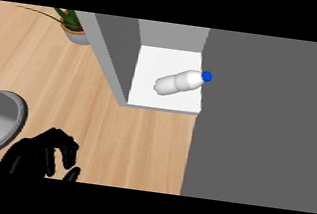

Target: Pick up the bottled water, place it into the cabinet and close the cabinet

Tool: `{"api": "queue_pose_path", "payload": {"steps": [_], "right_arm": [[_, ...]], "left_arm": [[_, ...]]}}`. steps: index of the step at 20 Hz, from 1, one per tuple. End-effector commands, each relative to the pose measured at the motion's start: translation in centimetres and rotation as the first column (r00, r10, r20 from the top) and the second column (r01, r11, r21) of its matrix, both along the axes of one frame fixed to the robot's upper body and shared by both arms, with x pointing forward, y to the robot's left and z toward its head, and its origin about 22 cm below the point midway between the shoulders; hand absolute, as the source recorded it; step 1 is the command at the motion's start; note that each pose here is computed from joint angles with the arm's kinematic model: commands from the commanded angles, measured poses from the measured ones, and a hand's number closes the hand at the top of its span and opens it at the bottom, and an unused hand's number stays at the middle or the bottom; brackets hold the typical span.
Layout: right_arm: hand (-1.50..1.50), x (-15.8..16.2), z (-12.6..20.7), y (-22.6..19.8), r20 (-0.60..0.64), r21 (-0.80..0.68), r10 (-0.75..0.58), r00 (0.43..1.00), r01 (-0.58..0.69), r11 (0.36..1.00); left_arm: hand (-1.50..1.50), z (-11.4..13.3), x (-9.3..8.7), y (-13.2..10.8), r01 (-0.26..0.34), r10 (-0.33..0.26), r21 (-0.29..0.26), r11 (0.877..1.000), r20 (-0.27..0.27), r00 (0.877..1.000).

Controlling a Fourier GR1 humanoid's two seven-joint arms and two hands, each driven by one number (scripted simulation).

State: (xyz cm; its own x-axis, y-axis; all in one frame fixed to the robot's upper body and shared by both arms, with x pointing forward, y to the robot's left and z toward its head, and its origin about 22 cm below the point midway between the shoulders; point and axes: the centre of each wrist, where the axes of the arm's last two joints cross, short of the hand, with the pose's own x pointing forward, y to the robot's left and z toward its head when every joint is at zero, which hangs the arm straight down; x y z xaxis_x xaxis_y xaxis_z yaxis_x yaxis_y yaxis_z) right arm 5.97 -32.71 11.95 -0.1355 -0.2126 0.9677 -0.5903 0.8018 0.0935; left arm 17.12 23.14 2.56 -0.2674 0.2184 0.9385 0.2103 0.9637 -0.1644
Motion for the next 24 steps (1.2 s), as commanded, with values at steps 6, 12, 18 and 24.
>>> {"api": "queue_pose_path", "payload": {"steps": [6,12,18,24], "right_arm": [[1.50,-0.9,6.0,5.1,0.150,-0.169,0.191,0.970,-0.165,0.972],[1.50,0.1,6.1,5.9,0.159,-0.206,0.291,0.943,-0.257,0.944],[1.50,1.2,5.9,7.0,0.154,-0.222,0.371,0.916,-0.334,0.916],[1.50,2.6,5.8,8.1,0.148,-0.269,0.442,0.885,-0.394,0.879]], "left_arm": [[-1.50,1.6,-1.4,5.0,-0.038,0.038,-0.004,0.999,0.026,0.999],[-1.50,3.3,-1.8,7.8,-0.069,0.069,0.001,0.998,0.027,0.997],[-1.50,4.2,-2.5,9.7,-0.057,0.057,0.002,0.998,0.027,0.998],[-1.50,4.3,-3.4,11.2,-0.063,0.063,-0.001,0.998,0.012,0.998]]}}
